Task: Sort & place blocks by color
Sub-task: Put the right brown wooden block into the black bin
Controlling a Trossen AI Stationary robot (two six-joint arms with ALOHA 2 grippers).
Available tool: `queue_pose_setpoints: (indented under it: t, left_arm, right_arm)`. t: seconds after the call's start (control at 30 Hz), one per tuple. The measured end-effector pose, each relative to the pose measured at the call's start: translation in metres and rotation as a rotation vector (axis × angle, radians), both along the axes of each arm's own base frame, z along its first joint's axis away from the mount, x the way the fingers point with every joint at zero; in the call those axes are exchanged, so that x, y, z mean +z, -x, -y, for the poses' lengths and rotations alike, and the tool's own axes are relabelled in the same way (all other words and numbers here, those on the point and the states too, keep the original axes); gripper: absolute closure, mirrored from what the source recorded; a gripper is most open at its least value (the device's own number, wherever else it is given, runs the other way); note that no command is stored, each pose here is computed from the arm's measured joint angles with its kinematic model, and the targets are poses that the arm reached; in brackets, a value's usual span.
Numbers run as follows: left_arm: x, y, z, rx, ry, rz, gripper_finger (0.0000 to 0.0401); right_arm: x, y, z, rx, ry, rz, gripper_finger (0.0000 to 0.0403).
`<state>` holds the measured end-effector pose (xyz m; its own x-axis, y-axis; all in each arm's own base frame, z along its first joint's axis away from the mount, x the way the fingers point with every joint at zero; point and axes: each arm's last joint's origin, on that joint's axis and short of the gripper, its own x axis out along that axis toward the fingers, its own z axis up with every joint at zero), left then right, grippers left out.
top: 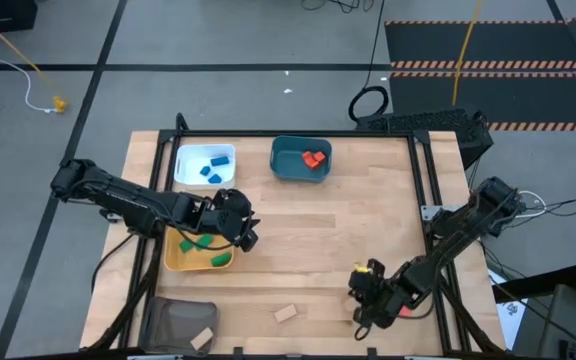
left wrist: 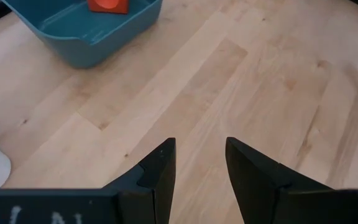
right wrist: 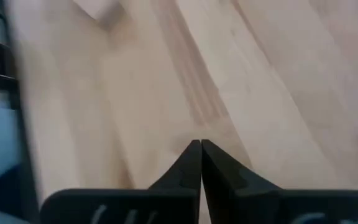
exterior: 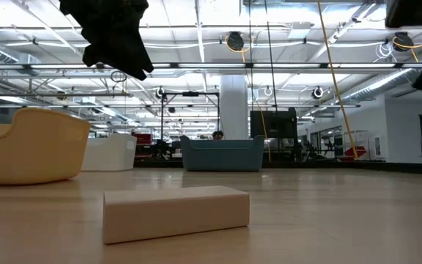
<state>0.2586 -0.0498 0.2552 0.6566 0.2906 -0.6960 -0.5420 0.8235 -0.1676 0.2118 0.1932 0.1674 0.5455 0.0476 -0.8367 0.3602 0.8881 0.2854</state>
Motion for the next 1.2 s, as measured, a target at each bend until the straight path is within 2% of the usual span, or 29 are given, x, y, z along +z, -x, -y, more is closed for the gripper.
queue_pose_setpoints:
  t: [0.17, 0.27, 0.43, 0.53, 0.7, 0.97, 1.2]
  left_arm:
    - [0.0, 0.0, 0.0, -0.013, -0.001, -0.004, 0.0258]
    - [0.0, 0.0, 0.0, -0.019, -0.005, -0.006, 0.0258]
    - [0.0, 0.0, 0.0, -0.023, -0.008, -0.008, 0.0258]
    - [0.0, 0.0, 0.0, -0.043, -0.026, -0.016, 0.0258]
    - [0.0, 0.0, 0.0, -0.067, -0.049, -0.025, 0.0258]
    - [0.0, 0.0, 0.0, -0.091, -0.072, -0.037, 0.0258]
    - [0.0, 0.0, 0.0, -0.091, -0.072, -0.037, 0.0258]
  right_arm:
    - [0.02, -0.003, 0.011, 0.018, -0.006, 0.064, 0.0378]
    - [0.03, -0.002, 0.015, 0.007, -0.062, 0.072, 0.0354]
    - [0.028, 0.003, 0.017, -0.096, -0.144, -0.008, 0.0298]
    - [0.022, 0.006, 0.018, -0.159, -0.136, -0.058, 0.0264]
    - [0.011, 0.003, 0.019, -0.194, -0.104, -0.103, 0.0224]
    - [-0.012, -0.005, 0.022, -0.212, -0.06, -0.207, 0.0215]
    - [-0.022, -0.01, 0.017, -0.179, -0.075, -0.22, 0.0217]
